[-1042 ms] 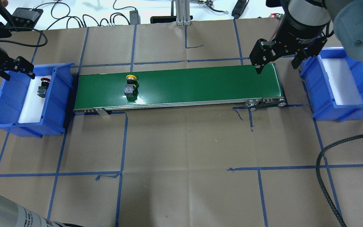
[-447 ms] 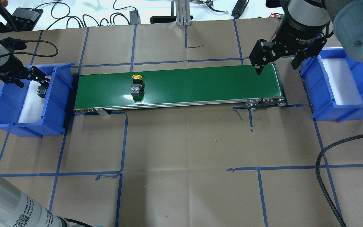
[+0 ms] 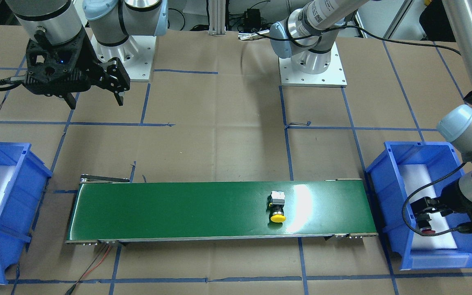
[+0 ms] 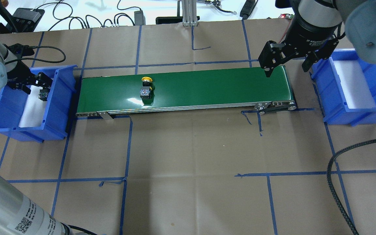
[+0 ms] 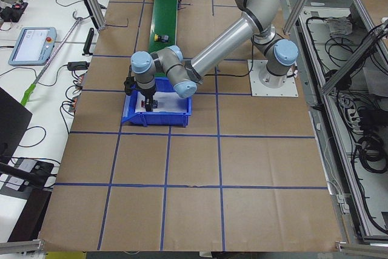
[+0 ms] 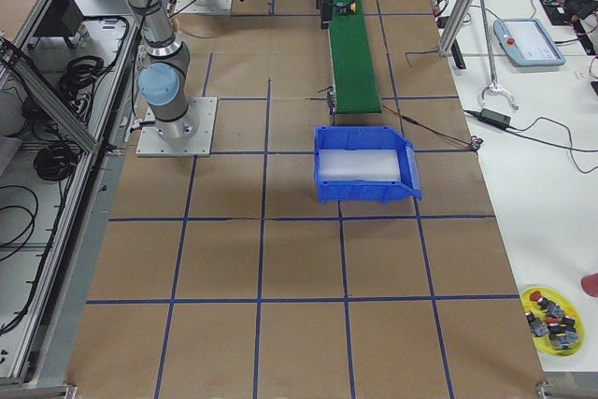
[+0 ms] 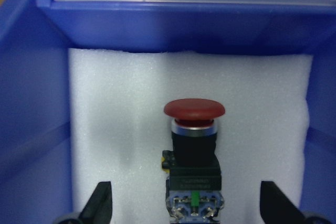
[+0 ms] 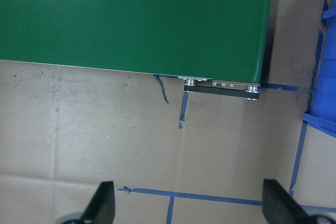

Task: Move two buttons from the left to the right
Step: 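Grasp the red button with the left gripper and lift it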

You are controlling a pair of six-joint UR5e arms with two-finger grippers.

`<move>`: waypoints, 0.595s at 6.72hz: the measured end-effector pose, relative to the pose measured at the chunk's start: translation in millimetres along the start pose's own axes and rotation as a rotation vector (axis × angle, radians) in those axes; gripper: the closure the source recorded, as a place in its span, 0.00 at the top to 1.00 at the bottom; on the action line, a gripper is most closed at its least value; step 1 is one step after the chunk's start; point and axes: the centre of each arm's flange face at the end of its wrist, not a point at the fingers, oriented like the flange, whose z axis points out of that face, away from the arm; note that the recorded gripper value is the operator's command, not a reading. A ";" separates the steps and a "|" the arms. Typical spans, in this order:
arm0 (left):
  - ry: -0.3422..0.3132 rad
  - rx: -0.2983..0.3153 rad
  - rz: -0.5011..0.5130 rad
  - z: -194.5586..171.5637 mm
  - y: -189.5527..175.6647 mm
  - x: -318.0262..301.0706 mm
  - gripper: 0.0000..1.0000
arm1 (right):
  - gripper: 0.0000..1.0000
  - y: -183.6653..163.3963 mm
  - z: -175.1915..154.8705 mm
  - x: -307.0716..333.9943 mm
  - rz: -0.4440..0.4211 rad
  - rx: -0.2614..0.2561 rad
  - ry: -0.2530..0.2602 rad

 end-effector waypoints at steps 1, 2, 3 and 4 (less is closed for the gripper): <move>0.004 -0.008 0.001 6.6 -1.0 -0.3 1.00 | 1.00 0.0 0.0 0.0 0.000 0.000 0.000; 0.006 -0.013 0.001 11.1 -2.1 -0.9 0.95 | 1.00 -0.1 -0.1 -0.1 0.000 0.001 0.000; 0.005 -0.012 -0.001 13.0 -3.0 -1.4 0.55 | 1.00 0.0 0.0 0.0 0.000 0.001 0.000; 0.004 -0.009 -0.002 13.6 -4.2 -2.0 0.26 | 1.00 0.0 0.0 0.0 0.000 0.000 0.000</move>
